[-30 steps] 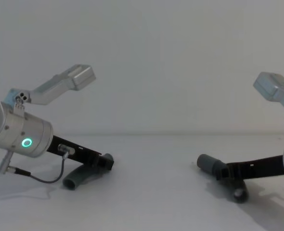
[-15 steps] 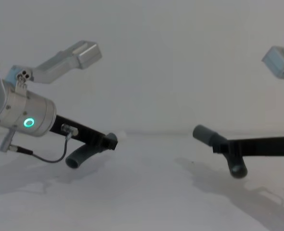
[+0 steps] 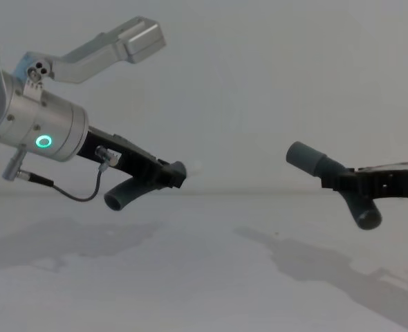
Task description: Use both hands to pick up one end of the pipe from the table, align the ends, and insert them.
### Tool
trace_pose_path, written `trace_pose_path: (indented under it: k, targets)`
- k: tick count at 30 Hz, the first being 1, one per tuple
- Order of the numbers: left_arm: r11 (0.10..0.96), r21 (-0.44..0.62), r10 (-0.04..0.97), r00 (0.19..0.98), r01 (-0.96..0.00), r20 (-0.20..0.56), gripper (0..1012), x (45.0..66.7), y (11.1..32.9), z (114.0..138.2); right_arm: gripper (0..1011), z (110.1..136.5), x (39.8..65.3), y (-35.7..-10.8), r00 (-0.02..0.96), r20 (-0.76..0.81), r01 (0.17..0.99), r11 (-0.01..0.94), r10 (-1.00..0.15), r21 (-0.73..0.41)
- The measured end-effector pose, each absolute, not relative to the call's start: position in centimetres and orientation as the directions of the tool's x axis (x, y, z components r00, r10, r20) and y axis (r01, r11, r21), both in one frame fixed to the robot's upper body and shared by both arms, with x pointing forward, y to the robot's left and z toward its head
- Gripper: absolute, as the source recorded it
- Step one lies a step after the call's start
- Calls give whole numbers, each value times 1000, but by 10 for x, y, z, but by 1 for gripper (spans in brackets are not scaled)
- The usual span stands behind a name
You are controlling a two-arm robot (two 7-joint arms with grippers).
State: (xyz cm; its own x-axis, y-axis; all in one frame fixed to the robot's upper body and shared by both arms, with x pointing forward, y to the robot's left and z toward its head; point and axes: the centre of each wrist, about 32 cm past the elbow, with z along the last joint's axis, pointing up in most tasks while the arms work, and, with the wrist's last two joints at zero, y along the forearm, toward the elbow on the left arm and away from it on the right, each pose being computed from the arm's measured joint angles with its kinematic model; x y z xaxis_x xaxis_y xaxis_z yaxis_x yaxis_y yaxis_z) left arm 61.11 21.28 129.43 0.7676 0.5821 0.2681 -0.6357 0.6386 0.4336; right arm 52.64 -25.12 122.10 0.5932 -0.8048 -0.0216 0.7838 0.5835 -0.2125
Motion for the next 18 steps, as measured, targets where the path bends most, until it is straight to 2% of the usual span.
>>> trace_pose_path:
  k: [9, 18]
  targets:
    - [687, 446, 479, 819, -573, 314, 343, 616, 217, 1305, 283, 1226, 517, -278, 684, 20, 715, 665, -729, -215]
    - [738, 457, 368, 864, -496, 343, 343, 622, 226, 1312, 283, 1230, 513, -294, 762, 63, 637, 729, -645, -249]
